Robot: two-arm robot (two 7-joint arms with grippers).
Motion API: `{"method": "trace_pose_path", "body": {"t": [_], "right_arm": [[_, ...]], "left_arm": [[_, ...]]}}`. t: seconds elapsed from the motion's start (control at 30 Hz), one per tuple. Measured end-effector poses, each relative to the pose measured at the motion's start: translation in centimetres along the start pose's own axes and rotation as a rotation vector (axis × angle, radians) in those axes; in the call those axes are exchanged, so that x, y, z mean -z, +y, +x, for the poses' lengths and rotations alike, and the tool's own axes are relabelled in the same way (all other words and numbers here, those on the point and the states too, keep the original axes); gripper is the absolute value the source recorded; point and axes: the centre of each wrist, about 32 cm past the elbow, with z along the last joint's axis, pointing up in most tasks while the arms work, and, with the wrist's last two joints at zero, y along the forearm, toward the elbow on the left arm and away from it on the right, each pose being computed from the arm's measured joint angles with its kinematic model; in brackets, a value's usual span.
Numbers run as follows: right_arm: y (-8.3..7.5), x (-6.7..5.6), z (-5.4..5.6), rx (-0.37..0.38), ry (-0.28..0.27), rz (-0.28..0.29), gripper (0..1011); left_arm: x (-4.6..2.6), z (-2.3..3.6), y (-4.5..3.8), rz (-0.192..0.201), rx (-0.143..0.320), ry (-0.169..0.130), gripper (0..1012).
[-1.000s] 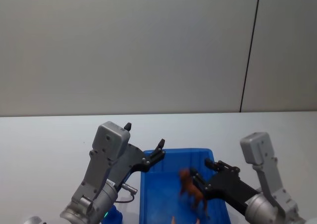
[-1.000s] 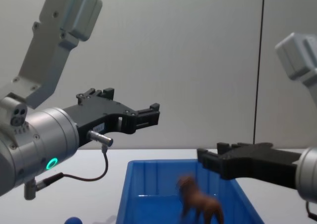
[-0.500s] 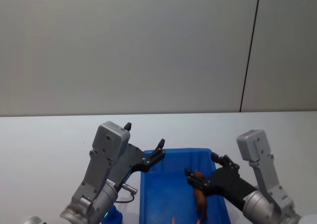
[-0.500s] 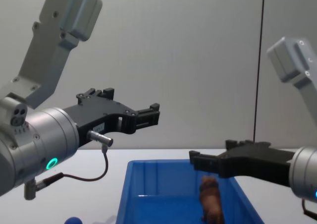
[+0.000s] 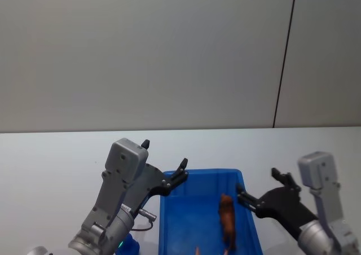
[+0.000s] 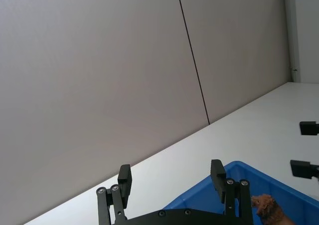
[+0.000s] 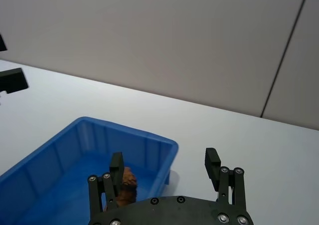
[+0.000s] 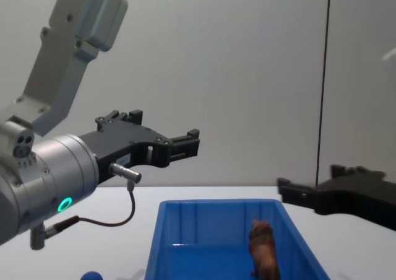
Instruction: Pick up the two dolls from the table and place them into the box.
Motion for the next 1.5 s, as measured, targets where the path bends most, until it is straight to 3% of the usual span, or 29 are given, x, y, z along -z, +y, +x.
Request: {"method": "trace_pose_path", "body": {"t": [0.3, 0.7, 1.0, 1.5], "right_arm": [[-1.4, 0.5, 0.5, 0.072, 0.004, 0.019, 1001], [-2.2, 0.7, 0.7, 0.112, 0.006, 0.029, 1001], [-2.5, 0.8, 0.8, 0.125, 0.006, 0.032, 1001], [-2.7, 0.9, 0.8, 0.134, 0.007, 0.034, 1001]], "left_arm": [[0.0, 0.0, 0.0, 0.0, 0.0, 0.0, 1001], [0.04, 0.05, 0.2, 0.01, -0.004, 0.007, 1002], [0.24, 0.28, 1.13, 0.071, -0.04, 0.053, 1001], [0.97, 1.01, 3.77, 0.215, -0.114, 0.145, 1001]]}}
